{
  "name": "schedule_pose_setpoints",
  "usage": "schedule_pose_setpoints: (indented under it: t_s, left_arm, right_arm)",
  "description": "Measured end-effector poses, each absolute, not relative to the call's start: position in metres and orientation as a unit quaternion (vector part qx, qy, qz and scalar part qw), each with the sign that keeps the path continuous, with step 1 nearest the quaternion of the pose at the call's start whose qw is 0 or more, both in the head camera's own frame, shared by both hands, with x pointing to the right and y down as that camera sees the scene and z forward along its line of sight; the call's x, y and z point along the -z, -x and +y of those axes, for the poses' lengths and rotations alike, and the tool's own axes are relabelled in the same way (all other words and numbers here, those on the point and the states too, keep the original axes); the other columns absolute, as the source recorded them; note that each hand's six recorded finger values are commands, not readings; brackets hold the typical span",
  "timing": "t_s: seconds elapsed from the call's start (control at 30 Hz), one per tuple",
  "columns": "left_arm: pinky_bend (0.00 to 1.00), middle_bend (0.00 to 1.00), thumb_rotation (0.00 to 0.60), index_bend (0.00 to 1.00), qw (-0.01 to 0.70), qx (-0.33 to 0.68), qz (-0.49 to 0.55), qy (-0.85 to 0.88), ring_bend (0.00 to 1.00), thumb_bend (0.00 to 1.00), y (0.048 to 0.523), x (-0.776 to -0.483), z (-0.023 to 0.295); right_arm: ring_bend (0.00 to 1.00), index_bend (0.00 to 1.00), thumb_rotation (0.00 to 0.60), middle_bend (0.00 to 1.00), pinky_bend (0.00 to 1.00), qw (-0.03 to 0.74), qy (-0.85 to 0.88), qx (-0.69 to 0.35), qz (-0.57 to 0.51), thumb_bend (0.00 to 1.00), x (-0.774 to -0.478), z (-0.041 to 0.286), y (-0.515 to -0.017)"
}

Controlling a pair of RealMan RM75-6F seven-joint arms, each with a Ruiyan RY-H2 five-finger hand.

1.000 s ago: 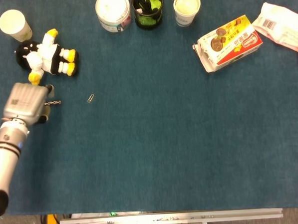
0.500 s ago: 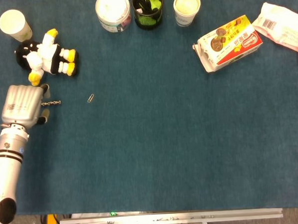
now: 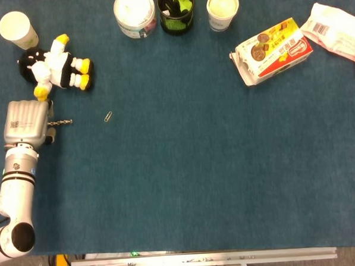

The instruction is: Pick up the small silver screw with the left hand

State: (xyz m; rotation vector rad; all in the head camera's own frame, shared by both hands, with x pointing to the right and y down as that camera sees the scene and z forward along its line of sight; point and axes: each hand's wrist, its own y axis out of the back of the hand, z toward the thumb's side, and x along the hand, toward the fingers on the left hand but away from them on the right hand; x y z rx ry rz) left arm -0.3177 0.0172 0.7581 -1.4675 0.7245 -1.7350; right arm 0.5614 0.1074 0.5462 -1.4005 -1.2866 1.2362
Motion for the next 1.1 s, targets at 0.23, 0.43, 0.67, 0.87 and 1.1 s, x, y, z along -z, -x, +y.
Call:
schedule_pose_setpoints:
  t_s: [0.23, 0.43, 0.67, 0.87, 1.1]
  left_arm:
    - [0.81, 0.87, 0.6, 0.45, 0.363, 0.686, 0.286, 0.562, 0.86, 0.3, 0.323, -0.763, 0.017]
    - [0.81, 0.87, 0.6, 0.46, 0.35, 0.692, 0.29, 0.561, 0.86, 0.3, 0.324, -0.77, 0.017]
    - [0.81, 0.87, 0.6, 0.46, 0.345, 0.696, 0.29, 0.559, 0.86, 0.3, 0.32, -0.776, 0.017]
    - [0.81, 0.87, 0.6, 0.46, 0.344, 0.7, 0.29, 0.555, 0.86, 0.3, 0.319, -0.778, 0.017]
    - [0.81, 0.87, 0.6, 0.47, 0.339, 0.706, 0.288, 0.551, 0.86, 0.3, 0.32, -0.782, 0.016]
  right_arm:
    - [0.66, 0.54, 0.6, 0.62, 0.43, 0.423, 0.561, -0.493, -0.514, 0.31, -0.547, 0.107, -0.562]
    - [0.66, 0.54, 0.6, 0.62, 0.43, 0.421, 0.559, -0.493, -0.516, 0.31, -0.546, 0.108, -0.564]
    - [0.66, 0.54, 0.6, 0.62, 0.43, 0.42, 0.558, -0.494, -0.518, 0.31, -0.546, 0.109, -0.566]
    - [0.66, 0.54, 0.6, 0.62, 0.43, 0.42, 0.555, -0.495, -0.52, 0.31, -0.544, 0.11, -0.569]
    - [0.66, 0.54, 0.6, 0.62, 0.43, 0.42, 0.553, -0.495, -0.522, 0.31, -0.542, 0.112, -0.57]
